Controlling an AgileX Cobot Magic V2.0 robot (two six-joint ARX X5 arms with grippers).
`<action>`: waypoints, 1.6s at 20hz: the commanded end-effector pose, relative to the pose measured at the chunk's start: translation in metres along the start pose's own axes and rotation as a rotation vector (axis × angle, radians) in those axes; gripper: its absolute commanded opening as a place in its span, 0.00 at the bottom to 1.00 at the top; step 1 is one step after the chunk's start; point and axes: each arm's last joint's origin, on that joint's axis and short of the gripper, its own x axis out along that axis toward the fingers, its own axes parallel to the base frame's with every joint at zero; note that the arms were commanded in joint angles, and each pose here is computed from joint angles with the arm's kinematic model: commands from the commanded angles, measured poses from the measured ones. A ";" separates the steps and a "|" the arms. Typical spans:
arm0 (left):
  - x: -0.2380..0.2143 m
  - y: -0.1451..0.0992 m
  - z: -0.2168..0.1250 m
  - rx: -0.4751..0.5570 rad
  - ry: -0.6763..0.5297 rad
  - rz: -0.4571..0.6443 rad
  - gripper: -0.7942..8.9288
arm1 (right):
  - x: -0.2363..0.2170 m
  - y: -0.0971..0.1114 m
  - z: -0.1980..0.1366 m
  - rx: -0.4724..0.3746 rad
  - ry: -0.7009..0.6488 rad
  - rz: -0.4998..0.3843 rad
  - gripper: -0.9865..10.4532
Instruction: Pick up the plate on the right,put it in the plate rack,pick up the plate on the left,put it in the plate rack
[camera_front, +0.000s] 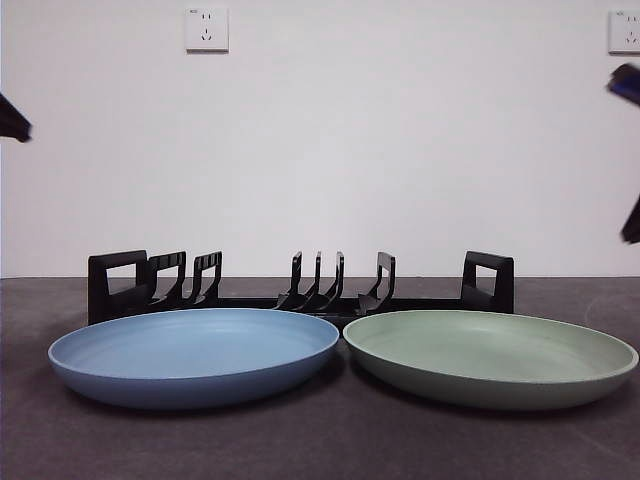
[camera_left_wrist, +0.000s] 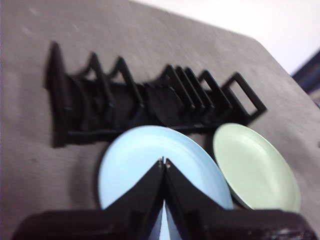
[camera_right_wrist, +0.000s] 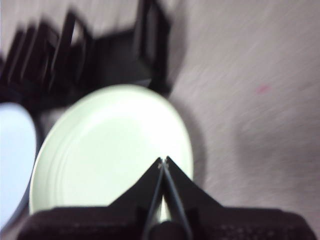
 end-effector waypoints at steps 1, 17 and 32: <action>0.009 0.001 0.008 -0.007 0.062 -0.091 0.08 | 0.012 0.001 0.013 -0.060 0.108 -0.006 0.09; 0.039 -0.055 0.038 0.261 0.071 -0.095 0.41 | 0.062 -0.013 0.018 -0.053 0.377 -0.050 0.25; 0.048 -0.071 0.027 0.302 0.120 -0.115 0.41 | 0.088 -0.021 0.007 -0.005 0.462 0.001 0.08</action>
